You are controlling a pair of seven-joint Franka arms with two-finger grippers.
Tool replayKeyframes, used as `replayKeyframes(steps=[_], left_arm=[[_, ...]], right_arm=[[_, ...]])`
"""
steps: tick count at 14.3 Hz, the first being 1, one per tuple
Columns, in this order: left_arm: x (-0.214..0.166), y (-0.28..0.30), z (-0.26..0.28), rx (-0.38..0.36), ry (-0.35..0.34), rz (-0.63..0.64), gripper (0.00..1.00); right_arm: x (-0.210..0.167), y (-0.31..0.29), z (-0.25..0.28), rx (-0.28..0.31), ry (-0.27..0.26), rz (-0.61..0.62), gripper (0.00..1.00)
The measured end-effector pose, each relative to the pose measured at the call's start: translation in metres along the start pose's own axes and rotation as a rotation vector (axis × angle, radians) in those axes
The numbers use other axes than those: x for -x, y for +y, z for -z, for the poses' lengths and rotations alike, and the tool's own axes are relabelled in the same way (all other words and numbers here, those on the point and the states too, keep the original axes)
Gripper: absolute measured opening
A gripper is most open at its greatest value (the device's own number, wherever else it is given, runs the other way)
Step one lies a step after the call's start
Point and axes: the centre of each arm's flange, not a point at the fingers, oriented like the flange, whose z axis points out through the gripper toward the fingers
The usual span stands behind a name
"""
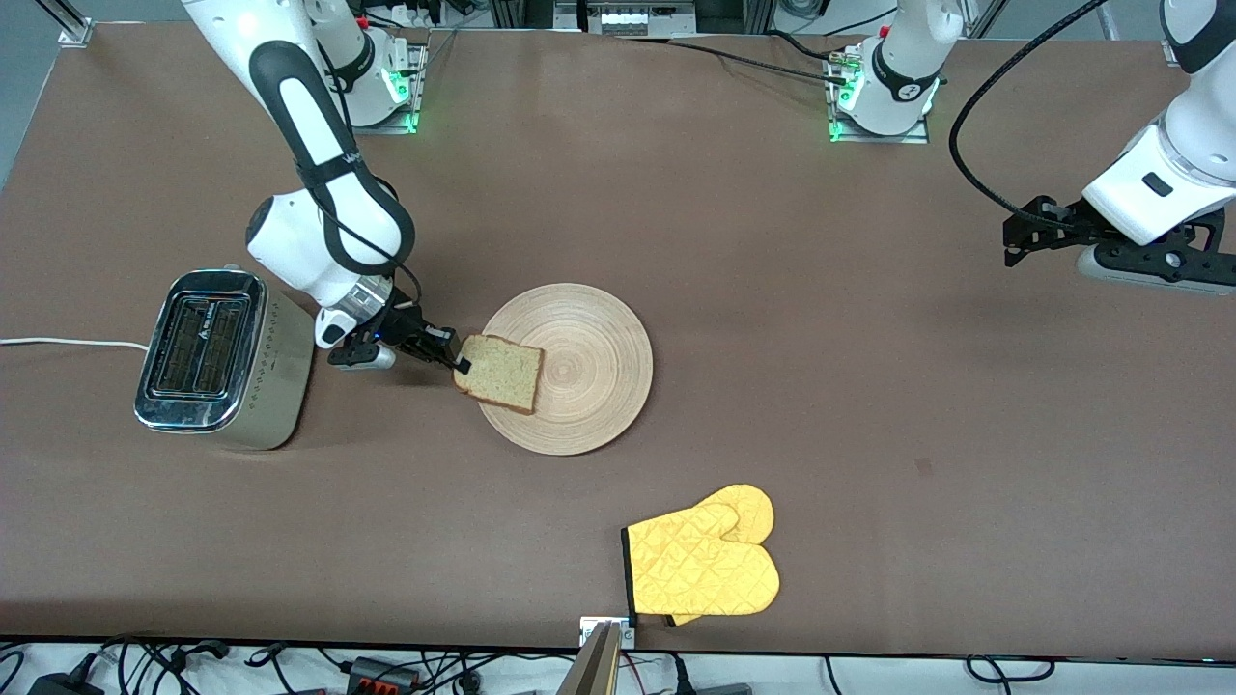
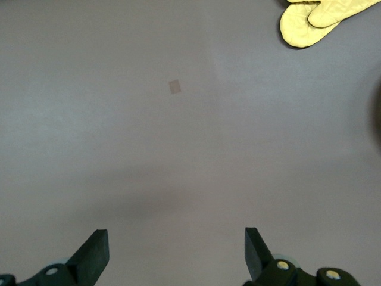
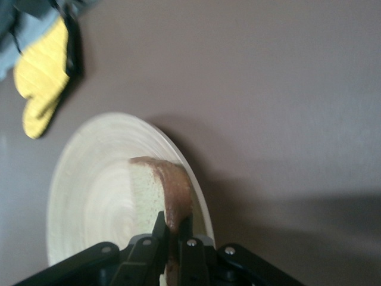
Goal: Move plate and put bread in toaster
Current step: 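Lift the bread with the right gripper over the toaster slot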
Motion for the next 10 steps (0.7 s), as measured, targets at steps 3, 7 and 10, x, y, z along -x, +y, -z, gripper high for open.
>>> replayKeyframes(steps=[3, 7, 10], left_arm=[[-0.001, 0.000, 0.004, -0.001, 0.010, -0.001, 1.00], [-0.003, 0.004, 0.009, -0.001, 0.020, -0.007, 1.00], [-0.005, 0.005, 0.011, -0.001, 0.025, -0.010, 1.00]], right_arm=[[-0.028, 0.004, 0.028, -0.043, -0.007, 0.024, 0.08], [-0.059, 0.001, 0.049, -0.034, -0.081, 0.059, 0.08], [-0.096, -0.028, 0.082, 0.051, -0.214, 0.089, 0.08]])
